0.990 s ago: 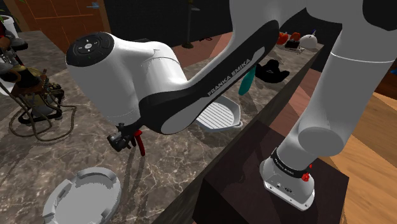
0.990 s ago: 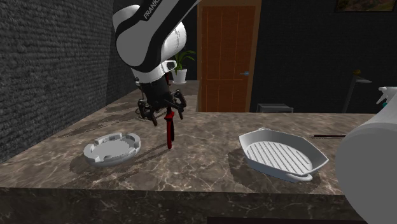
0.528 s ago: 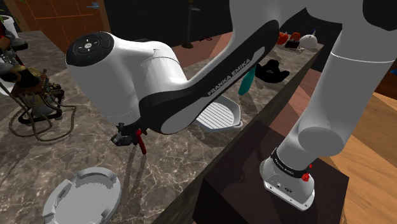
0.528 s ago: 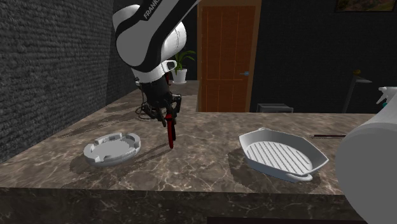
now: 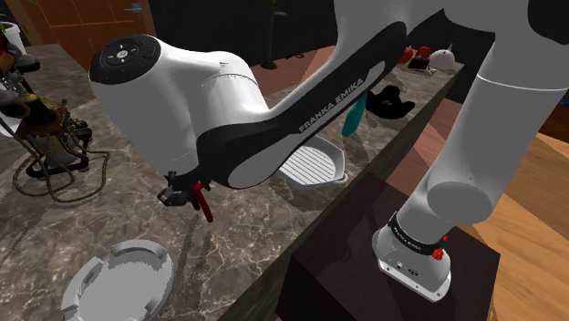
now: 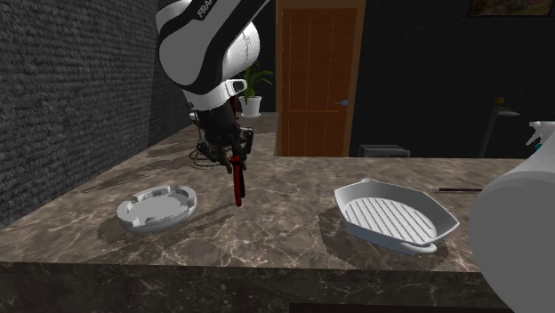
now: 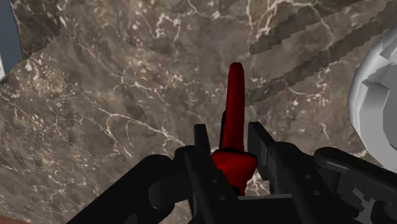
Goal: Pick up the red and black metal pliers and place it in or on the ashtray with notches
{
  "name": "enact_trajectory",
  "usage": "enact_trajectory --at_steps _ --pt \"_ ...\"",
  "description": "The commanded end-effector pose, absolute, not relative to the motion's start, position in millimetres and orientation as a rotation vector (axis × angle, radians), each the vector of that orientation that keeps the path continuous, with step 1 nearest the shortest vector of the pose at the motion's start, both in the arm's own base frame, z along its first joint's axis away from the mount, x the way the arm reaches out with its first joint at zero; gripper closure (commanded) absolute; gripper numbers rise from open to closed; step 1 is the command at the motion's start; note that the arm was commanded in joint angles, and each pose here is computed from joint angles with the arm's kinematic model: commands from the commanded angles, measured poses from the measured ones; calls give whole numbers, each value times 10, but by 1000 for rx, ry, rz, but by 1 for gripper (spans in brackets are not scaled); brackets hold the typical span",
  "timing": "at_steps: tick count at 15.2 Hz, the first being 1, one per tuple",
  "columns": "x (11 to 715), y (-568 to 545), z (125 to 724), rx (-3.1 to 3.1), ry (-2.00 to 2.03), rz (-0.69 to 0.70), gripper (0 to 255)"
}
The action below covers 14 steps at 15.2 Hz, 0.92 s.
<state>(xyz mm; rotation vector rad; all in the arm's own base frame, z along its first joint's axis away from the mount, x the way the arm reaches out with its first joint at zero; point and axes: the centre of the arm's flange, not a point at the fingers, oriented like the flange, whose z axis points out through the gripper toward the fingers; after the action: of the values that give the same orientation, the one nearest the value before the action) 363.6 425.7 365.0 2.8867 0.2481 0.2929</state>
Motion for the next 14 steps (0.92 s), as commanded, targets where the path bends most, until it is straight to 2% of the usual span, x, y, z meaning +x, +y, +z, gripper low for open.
enact_trajectory --at_steps 1,14 --pt "3638 4255 3750 2887 248 292 255" --pt "3638 4255 4436 2887 248 292 255"
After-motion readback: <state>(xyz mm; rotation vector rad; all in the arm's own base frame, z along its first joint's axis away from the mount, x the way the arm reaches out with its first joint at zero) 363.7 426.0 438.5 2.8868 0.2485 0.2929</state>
